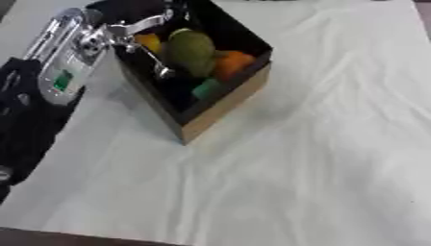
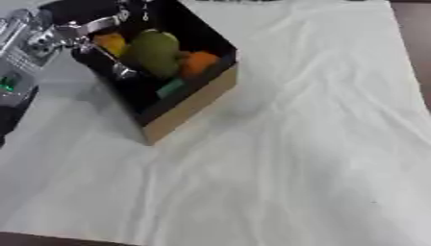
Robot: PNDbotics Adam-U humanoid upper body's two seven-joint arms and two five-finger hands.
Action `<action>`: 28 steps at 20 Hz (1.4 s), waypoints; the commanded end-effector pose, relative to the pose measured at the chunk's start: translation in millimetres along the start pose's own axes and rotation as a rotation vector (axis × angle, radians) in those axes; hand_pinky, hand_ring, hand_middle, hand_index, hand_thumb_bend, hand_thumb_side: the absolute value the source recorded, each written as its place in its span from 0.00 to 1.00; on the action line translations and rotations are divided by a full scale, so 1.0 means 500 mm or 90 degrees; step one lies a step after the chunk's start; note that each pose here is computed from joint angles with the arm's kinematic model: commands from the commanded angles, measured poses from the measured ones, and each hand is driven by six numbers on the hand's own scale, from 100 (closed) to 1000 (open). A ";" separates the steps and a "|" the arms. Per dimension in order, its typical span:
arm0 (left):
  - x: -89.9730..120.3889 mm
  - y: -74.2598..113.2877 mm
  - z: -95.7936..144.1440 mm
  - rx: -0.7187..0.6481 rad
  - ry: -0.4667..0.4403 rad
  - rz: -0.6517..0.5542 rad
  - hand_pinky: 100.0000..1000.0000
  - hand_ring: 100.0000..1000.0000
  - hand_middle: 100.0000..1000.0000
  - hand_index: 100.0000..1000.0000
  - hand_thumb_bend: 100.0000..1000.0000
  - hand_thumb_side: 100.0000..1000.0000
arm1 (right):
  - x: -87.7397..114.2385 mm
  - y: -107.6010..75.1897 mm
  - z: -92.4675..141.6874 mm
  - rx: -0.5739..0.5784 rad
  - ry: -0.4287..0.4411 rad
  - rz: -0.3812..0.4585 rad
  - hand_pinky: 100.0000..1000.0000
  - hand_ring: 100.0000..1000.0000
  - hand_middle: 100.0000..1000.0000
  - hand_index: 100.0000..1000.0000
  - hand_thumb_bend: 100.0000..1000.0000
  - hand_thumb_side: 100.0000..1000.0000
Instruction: Pick up objects on the table and place them in the box.
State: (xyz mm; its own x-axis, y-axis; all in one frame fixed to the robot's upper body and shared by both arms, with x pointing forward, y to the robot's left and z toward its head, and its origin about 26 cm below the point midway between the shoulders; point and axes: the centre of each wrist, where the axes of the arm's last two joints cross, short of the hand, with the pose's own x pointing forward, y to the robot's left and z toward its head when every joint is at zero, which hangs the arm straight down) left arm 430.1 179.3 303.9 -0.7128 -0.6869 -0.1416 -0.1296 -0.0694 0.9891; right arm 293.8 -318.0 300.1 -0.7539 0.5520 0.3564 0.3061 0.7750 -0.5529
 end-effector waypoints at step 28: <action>0.041 0.101 0.319 0.476 -0.037 0.191 0.81 0.69 0.73 0.79 0.00 0.09 | 0.004 -0.022 0.006 -0.018 -0.019 0.023 0.88 0.86 0.62 0.73 0.00 0.44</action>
State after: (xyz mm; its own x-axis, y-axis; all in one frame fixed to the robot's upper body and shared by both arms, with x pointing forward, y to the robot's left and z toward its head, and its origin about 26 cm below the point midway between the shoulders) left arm 312.6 273.1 328.3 -0.8157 -0.5587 0.1500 -0.2852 0.6140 0.7359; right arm 292.5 -323.7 292.6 -0.7507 0.5492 0.3672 0.3172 0.7872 -0.5288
